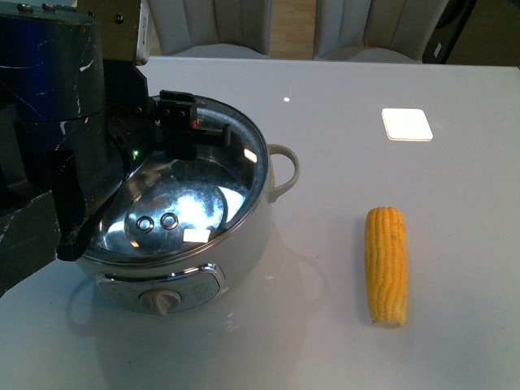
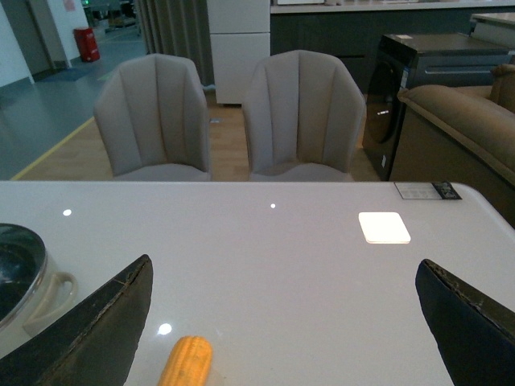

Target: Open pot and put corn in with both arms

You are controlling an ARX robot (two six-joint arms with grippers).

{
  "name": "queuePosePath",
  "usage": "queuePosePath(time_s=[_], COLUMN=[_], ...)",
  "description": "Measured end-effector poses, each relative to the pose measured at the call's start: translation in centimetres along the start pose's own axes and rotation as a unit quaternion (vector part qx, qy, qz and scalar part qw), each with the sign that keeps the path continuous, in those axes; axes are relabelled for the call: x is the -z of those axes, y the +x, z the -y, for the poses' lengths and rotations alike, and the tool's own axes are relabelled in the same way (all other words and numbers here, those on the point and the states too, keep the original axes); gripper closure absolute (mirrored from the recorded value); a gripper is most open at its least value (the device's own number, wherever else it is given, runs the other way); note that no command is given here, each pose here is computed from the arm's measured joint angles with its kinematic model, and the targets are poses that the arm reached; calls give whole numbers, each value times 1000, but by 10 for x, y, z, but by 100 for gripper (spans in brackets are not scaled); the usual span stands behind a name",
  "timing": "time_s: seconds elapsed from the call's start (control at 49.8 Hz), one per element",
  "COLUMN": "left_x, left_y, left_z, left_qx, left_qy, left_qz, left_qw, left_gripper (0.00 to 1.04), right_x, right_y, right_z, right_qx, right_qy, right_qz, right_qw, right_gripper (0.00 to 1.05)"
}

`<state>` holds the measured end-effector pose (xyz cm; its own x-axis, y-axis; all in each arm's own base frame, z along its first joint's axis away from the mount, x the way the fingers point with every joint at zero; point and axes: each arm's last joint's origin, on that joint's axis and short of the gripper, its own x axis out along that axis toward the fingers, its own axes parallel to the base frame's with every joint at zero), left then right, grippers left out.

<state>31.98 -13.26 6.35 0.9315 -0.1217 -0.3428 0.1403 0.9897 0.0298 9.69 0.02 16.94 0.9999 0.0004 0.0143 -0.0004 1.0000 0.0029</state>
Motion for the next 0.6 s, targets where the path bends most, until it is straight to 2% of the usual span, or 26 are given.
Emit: queuePosePath(time_s=[0.342,0.603], left_x=[-3,-18], left_y=[0,-3], left_z=[-1,-9], left_qx=[-11,-21], left_qy=[-2,-13], left_qz=[-6,-14], left_qw=[1000,1000], left_gripper=[65,65], right_x=[0,0], right_y=[0,0], right_z=[0,0], right_qx=[0,0], right_qy=[0,0], right_qz=[0,0], right_qw=[1000,1000], right_gripper=[9,9])
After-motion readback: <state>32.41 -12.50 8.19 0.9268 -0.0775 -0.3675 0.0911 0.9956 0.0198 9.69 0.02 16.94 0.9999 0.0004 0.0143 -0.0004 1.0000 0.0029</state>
